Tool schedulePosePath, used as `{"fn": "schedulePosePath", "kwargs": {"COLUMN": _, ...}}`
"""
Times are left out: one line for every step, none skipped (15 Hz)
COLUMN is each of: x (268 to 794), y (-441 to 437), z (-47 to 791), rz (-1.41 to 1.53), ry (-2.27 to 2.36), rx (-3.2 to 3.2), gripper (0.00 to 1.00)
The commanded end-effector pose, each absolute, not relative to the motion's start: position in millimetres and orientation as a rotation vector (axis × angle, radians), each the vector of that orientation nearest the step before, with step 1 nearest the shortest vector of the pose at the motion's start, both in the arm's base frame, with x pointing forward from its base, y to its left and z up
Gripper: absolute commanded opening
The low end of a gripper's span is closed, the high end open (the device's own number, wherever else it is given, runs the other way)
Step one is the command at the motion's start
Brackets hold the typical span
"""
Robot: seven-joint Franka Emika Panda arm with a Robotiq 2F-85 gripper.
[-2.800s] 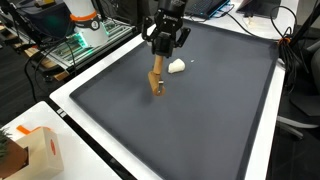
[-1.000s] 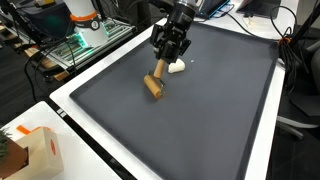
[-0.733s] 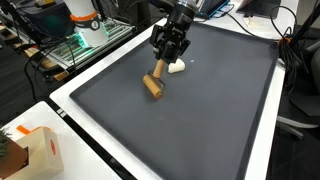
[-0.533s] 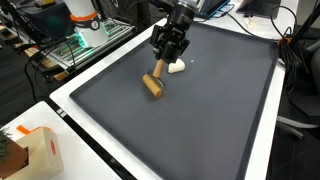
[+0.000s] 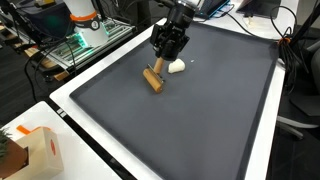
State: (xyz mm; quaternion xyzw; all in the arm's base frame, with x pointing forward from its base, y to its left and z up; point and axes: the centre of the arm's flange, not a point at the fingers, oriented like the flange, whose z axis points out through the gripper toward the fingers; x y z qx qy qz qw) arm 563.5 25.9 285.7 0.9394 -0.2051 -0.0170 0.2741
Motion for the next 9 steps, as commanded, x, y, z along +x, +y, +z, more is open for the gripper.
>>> {"fn": "schedulePosePath", "kwargs": {"x": 559.5, "y": 19.3, "z": 307.1, "rz": -0.132, "ry": -0.546, "rx": 2.588, "gripper": 0.23}}
{"fn": "schedulePosePath", "kwargs": {"x": 558.6, "y": 18.4, "z": 310.2, "rz": -0.143, "ry": -0.539, "rx": 2.605, "gripper": 0.23}}
{"fn": "schedulePosePath", "kwargs": {"x": 557.8, "y": 17.4, "z": 316.2, "rz": -0.145, "ry": -0.52, "rx": 2.627, "gripper": 0.23}}
{"fn": "schedulePosePath", "kwargs": {"x": 557.0, "y": 16.5, "z": 322.3, "rz": -0.148, "ry": -0.499, "rx": 2.654, "gripper": 0.23}}
{"fn": "schedulePosePath", "kwargs": {"x": 556.0, "y": 15.2, "z": 330.0, "rz": -0.144, "ry": -0.48, "rx": 2.668, "gripper": 0.23}}
{"fn": "schedulePosePath", "kwargs": {"x": 555.2, "y": 14.0, "z": 336.9, "rz": -0.138, "ry": -0.456, "rx": 2.685, "gripper": 0.23}}
{"fn": "schedulePosePath", "kwargs": {"x": 554.1, "y": 12.7, "z": 345.6, "rz": -0.132, "ry": -0.427, "rx": 2.713, "gripper": 0.23}}
{"fn": "schedulePosePath", "kwargs": {"x": 553.4, "y": 11.7, "z": 353.5, "rz": -0.127, "ry": -0.397, "rx": 2.739, "gripper": 0.23}}
{"fn": "schedulePosePath", "kwargs": {"x": 552.8, "y": 10.7, "z": 361.2, "rz": -0.123, "ry": -0.372, "rx": 2.762, "gripper": 0.23}}
